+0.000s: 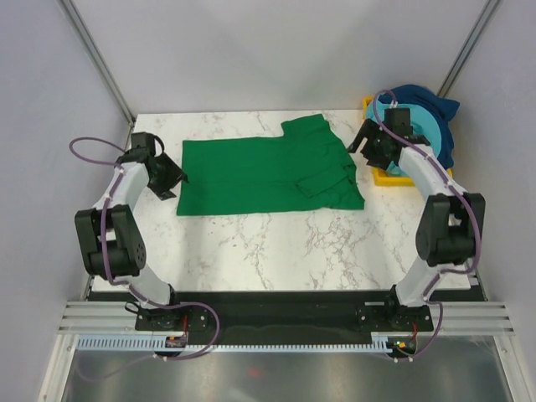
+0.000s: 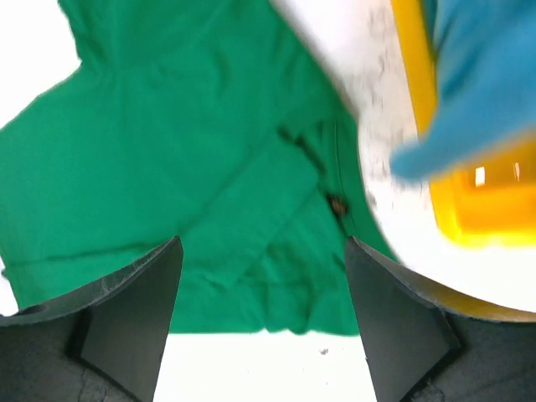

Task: Fold and stack the t-shirts
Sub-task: Fold the tshirt

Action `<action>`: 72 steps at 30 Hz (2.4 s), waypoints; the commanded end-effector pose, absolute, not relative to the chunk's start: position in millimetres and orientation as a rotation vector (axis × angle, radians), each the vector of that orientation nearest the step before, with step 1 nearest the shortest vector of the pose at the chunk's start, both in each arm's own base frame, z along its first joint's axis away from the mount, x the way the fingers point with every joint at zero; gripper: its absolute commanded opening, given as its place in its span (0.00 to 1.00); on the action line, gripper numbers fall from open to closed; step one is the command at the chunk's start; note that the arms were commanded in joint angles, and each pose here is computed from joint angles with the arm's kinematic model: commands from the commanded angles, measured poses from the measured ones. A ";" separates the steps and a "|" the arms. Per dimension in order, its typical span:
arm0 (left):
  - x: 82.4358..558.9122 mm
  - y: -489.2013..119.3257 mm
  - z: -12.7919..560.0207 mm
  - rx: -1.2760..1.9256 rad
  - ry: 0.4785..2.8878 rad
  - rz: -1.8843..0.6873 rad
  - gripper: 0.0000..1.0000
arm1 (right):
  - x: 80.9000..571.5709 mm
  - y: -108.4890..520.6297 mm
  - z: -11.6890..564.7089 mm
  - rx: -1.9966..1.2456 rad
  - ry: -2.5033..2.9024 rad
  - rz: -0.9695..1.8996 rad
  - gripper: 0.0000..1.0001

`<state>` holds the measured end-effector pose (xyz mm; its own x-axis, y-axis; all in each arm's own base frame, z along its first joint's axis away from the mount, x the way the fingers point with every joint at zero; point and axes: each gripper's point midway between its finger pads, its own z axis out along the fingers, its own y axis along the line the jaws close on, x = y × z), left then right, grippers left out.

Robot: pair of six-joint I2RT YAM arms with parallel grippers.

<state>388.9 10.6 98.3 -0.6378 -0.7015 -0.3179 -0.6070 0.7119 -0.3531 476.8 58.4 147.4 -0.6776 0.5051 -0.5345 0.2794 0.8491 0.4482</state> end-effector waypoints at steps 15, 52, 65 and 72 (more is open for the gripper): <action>326.5 2.0 33.8 -1.165 2.384 -0.324 0.66 | 356.3 62.6 43.4 0.594 2.493 0.444 0.73; 305.1 39.9 83.0 -1.209 2.236 -0.157 0.02 | 320.5 46.2 77.6 0.633 2.434 0.397 0.04; 225.9 23.3 98.1 -1.318 2.158 -0.242 0.28 | 231.0 47.7 65.2 0.821 2.420 0.424 0.37; 219.8 11.0 137.4 -1.254 2.123 -0.336 1.00 | 228.2 49.1 99.6 0.800 2.323 0.468 0.88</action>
